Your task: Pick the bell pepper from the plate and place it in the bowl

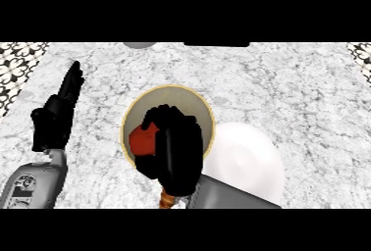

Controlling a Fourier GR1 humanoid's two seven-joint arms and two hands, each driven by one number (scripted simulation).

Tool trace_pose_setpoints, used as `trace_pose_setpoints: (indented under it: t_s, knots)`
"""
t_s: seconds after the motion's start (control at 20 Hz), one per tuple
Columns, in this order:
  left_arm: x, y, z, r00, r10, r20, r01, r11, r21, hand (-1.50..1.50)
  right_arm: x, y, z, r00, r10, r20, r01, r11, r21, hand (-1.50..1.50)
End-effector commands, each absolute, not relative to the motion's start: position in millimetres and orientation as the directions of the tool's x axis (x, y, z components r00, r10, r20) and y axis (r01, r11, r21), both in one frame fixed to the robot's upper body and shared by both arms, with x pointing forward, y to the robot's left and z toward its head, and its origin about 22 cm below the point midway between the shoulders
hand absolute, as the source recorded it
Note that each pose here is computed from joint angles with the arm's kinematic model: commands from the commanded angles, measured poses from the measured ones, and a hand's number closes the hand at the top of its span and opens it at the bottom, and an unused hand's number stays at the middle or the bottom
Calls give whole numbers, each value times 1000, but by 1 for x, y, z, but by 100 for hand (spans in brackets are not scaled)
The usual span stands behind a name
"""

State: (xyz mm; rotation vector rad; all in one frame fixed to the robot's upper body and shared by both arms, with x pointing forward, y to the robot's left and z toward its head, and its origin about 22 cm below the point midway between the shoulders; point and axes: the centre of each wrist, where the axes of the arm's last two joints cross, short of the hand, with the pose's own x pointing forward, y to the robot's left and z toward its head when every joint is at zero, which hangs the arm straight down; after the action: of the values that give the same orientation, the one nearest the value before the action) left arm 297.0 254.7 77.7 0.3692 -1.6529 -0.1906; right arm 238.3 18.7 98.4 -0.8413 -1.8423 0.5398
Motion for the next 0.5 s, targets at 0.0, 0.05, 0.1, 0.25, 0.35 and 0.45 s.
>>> trace_pose_setpoints:
  t_s: [0.0, 0.05, 0.1, 0.25, 0.35, 0.45]
  knots:
    - [298, 266, 75, -81, -370, 926, -127, 925, 358, 0, 271, 23, 100, -100, 766, 634, 398, 615, -680, 150]
    - [279, 264, 75, -75, -364, 928, -127, 927, 353, 0, 280, 17, 86, -76, 796, 600, 408, 574, -710, 150]
    - [295, 257, 75, -78, -349, 934, -157, 929, 334, 0, 285, 18, 90, -66, 837, 543, 412, 518, -749, 150]
    - [287, 260, 68, -84, -341, 936, -153, 933, 327, 0, 304, 11, 76, -17, 874, 485, 453, 440, -776, 150]
    - [297, 273, 77, -73, -353, 933, -141, 929, 341, 0, 326, 3, 65, 8, 887, 462, 467, 405, -786, 150]
    - [296, 269, 71, -84, -353, 932, -144, 930, 340, 0, 341, -13, 54, 34, 871, 490, 453, 424, -784, 150]
